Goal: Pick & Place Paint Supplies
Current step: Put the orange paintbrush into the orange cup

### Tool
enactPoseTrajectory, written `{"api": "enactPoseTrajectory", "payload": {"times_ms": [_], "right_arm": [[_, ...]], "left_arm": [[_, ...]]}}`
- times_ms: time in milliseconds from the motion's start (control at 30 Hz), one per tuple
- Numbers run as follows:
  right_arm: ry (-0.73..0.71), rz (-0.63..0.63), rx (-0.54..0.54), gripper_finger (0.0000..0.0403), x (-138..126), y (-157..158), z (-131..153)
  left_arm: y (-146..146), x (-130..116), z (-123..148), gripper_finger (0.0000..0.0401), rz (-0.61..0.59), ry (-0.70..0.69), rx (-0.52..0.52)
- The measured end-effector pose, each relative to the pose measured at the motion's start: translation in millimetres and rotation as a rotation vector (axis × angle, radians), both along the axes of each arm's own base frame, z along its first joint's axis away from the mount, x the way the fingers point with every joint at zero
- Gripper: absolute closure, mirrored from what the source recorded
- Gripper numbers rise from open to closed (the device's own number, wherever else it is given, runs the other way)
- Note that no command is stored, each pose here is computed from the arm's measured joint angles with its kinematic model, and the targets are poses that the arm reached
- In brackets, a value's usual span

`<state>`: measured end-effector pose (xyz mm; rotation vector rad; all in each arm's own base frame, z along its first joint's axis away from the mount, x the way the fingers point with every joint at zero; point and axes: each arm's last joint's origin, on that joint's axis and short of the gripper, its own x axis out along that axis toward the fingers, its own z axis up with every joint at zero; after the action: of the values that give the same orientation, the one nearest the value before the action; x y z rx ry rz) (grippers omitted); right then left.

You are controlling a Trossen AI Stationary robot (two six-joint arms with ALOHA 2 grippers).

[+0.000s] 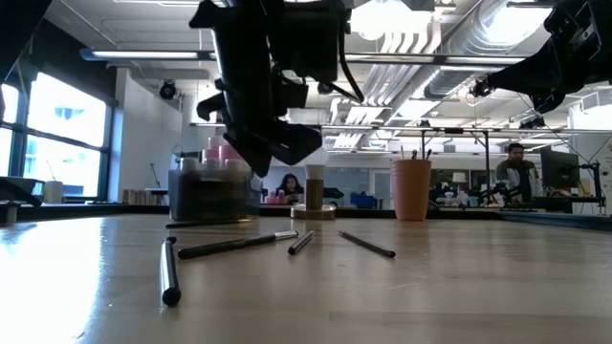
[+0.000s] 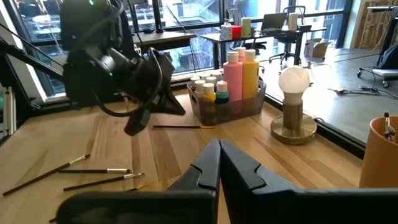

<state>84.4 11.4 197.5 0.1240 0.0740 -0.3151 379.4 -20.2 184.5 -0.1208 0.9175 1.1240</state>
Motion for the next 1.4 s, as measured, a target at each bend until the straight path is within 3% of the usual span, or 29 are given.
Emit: {"api": "enactPoseTrajectory", "payload": {"times_ms": [233,700,1400], "right_arm": [[-0.002,0.000,0.007,0.0401,0.0,0.0,0.0],[-0.002,0.000,0.007,0.0401,0.0,0.0,0.0],[-0.001,0.011,0.007,0.0401,0.1,0.3,0.0]], "left_arm": [[-6.1,-3.3,6.8,0.0401,0.003,0.036,-0.017],[-5.7,-28.3,8.0,0.0401,0.082,0.263,-0.083],[-7.9,-28.3,5.9,0.0401,0.118,0.249,-0.180]]}}
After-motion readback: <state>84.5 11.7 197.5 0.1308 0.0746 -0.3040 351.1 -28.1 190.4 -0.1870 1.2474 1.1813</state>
